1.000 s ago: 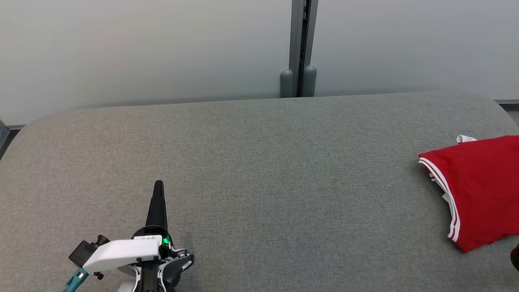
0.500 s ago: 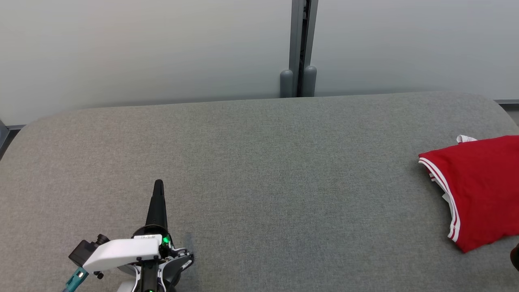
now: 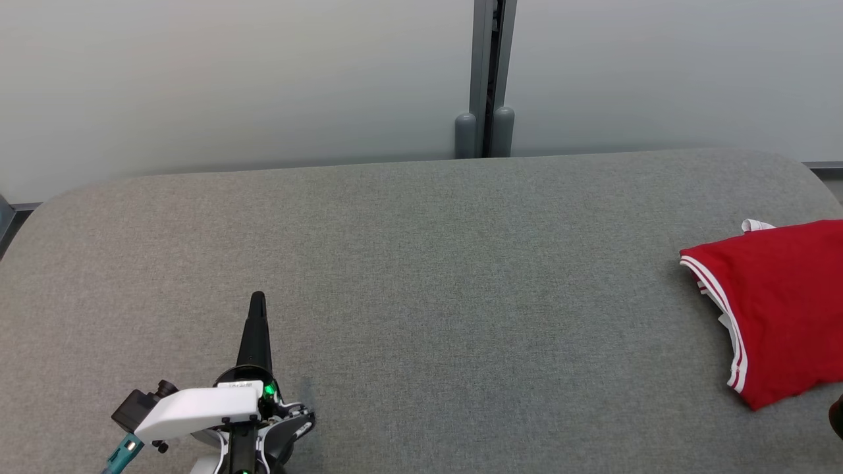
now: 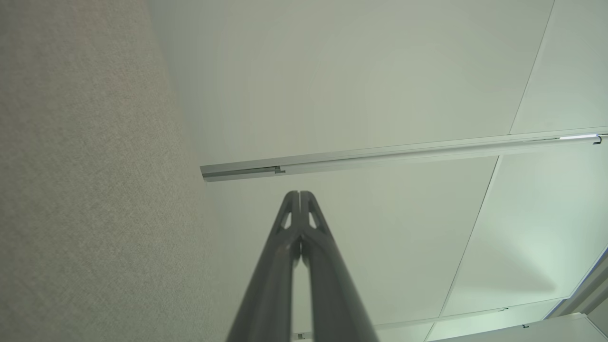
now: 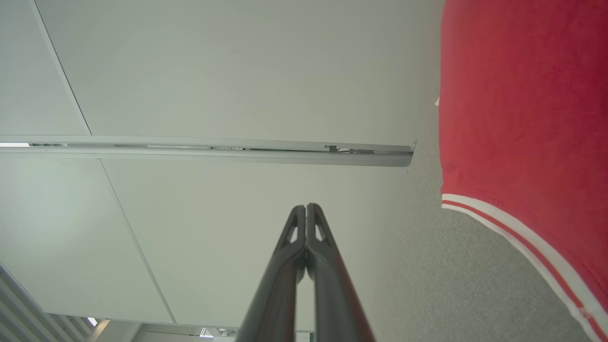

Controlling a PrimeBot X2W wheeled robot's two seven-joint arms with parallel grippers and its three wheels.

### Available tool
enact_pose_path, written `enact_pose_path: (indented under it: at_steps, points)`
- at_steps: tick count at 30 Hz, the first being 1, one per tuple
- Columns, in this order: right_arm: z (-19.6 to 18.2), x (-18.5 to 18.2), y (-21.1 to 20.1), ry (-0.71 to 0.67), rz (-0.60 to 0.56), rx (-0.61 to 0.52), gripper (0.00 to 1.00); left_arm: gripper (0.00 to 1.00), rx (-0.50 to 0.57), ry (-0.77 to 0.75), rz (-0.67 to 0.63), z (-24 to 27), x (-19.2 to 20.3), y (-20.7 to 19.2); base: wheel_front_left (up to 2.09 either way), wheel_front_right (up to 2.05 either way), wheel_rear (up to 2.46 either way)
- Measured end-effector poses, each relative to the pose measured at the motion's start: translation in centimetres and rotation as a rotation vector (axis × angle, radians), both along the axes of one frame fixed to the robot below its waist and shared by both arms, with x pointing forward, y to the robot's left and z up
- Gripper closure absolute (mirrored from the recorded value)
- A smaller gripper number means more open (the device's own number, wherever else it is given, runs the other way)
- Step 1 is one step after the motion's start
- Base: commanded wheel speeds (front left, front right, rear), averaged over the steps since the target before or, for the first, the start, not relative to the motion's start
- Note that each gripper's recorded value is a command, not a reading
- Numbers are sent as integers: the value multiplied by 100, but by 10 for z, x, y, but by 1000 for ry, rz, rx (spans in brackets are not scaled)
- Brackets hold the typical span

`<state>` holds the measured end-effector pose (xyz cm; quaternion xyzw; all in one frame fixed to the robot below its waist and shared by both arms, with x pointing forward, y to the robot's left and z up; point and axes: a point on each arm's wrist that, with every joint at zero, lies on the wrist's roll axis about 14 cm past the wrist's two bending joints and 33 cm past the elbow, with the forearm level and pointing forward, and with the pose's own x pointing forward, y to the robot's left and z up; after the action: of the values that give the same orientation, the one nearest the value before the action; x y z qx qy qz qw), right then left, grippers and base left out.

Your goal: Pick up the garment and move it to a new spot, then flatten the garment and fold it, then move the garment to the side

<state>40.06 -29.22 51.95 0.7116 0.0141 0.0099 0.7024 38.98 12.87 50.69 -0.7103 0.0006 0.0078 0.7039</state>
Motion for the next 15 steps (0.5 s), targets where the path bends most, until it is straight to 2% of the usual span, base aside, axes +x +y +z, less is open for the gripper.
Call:
enact_pose_path:
  at_steps: [15]
  points:
    - [0, 0, 0, 0, 2, -1, 100, 100, 0, 0, 0, 0, 0, 0, 0, 0, 0]
